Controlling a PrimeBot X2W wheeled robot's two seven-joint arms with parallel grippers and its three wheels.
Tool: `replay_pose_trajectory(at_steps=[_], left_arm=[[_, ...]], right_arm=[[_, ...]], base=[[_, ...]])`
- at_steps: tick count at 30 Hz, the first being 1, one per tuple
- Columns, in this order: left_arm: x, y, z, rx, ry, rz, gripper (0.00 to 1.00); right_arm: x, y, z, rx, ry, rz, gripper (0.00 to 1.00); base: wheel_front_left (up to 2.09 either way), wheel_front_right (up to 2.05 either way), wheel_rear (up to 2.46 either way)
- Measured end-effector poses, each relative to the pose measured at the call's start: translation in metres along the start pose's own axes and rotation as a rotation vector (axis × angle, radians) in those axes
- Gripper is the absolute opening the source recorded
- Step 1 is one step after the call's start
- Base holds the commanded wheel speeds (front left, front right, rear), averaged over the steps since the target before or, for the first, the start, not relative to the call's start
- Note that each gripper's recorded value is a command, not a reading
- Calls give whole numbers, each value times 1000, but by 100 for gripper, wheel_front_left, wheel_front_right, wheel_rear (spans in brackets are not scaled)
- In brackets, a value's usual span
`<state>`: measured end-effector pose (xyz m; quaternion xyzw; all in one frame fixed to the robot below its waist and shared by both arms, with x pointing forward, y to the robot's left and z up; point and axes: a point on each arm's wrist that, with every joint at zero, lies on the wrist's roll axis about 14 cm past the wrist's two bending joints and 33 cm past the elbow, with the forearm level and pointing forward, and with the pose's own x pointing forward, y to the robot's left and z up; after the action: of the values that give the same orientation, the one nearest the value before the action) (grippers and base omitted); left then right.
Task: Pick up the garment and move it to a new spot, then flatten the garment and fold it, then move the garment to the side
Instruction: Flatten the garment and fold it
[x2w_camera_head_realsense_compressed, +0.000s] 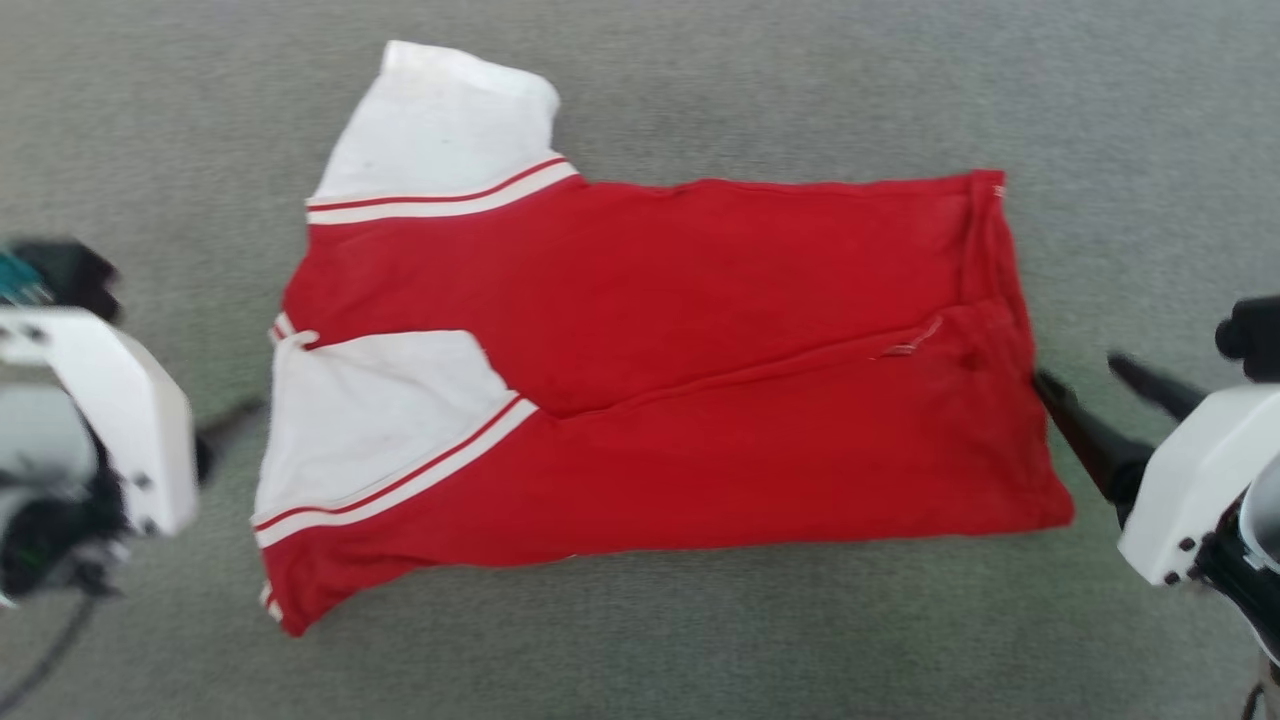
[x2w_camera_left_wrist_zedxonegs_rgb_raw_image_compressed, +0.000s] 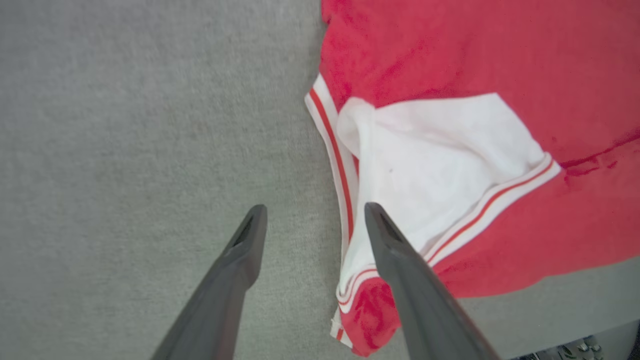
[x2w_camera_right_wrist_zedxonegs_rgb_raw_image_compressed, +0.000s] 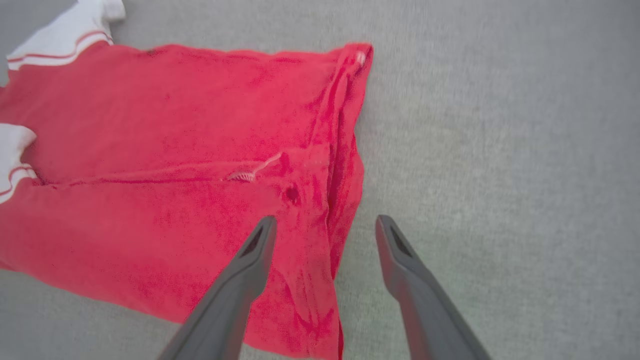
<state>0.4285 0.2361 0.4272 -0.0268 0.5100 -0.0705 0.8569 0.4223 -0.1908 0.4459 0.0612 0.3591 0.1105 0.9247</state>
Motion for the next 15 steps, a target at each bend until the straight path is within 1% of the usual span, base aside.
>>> replay_pose_trajectory(at_steps=[6,9,10,13,15], left_arm=[[2,-1,66,110,-123,18,100],[10,-5,99,134,-182,3,100],[10,-5,99,134,-182,3,100],[21,-12,132,186,-244,-15,100],[31,-18,152,200,-278,-27,100]], right_arm=[[-16,-3,46,-47,-298,-45,100],[-28,-4,69,-66,-465,-73,100],[-28,-4,69,-66,-465,-73,100],[-38,-8,81,-78,-597,-112,100],[-43,-12,84,-77,-662,-140,100]], base=[[0,0,0],[0,0,0],[0,0,0],[0,0,0],[0,0,0]])
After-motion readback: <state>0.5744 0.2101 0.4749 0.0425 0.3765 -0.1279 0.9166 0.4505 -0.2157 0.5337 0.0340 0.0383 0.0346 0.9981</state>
